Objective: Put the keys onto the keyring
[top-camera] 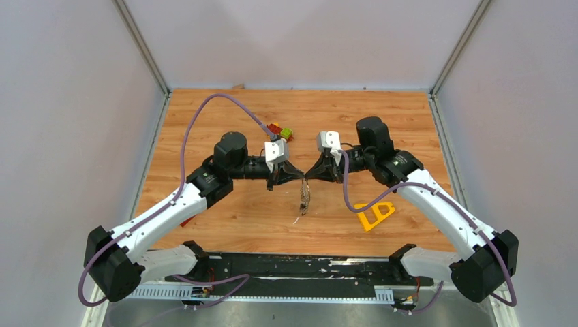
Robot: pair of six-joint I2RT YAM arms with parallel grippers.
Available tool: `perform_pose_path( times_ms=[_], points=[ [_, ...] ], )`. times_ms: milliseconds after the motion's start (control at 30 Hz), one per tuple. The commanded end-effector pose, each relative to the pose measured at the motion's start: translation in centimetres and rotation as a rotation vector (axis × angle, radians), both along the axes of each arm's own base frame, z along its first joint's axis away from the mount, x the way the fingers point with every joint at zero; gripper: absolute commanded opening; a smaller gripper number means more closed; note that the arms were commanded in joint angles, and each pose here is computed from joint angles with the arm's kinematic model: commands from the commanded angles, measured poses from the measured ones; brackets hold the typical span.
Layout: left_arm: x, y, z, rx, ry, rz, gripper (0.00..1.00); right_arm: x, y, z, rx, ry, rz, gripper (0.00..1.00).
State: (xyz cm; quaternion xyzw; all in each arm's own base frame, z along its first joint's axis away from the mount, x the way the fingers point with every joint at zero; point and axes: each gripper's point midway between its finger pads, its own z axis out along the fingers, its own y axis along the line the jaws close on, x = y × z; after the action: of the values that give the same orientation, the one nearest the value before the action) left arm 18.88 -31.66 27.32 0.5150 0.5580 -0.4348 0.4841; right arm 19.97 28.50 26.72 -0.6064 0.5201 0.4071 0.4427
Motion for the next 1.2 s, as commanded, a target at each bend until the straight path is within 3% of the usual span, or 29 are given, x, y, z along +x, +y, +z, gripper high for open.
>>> perform_pose_path(
  times_ms=[0, 100, 167, 267, 467, 767, 967, 1167],
  points=[
    [-0.5, -0.2, 2.1, -0.065, -0.055, -0.028, 0.0, 0.7, 0.2, 0.9, 0.031, -0.049, -0.016, 0.0],
    [-0.5, 0.1, 2.3, -0.065, -0.078, -0.024, 0.0, 0.9, -0.1, 1.1, 0.031, -0.069, -0.029, 0.0],
    [-0.4, 0.4, 2.5, -0.067, -0.097, -0.024, 0.1, 0.9, -0.3, 1.1, 0.034, -0.074, -0.031, 0.0],
    [-0.2, 1.1, 2.9, -0.06, -0.13, -0.027, 0.31, 0.7, -0.5, 1.0, 0.038, -0.084, -0.027, 0.0],
    [0.1, 2.6, 2.8, 0.013, -0.216, -0.025, 0.58, 0.4, -0.7, 0.8, 0.04, -0.095, -0.013, 0.0],
    [1.6, 3.6, 0.9, 0.077, -0.25, 0.035, 0.62, -0.3, -0.9, 0.7, 0.045, -0.095, 0.027, 0.0],
    [1.0, 3.0, 1.5, 0.027, -0.215, 0.0, 0.62, -0.5, -0.8, 0.7, 0.051, -0.079, 0.038, 0.0],
    [0.6, 1.9, 2.1, 0.024, -0.17, -0.09, 0.54, -0.4, -0.4, 1.1, 0.068, -0.032, 0.037, 0.0]
  ],
)
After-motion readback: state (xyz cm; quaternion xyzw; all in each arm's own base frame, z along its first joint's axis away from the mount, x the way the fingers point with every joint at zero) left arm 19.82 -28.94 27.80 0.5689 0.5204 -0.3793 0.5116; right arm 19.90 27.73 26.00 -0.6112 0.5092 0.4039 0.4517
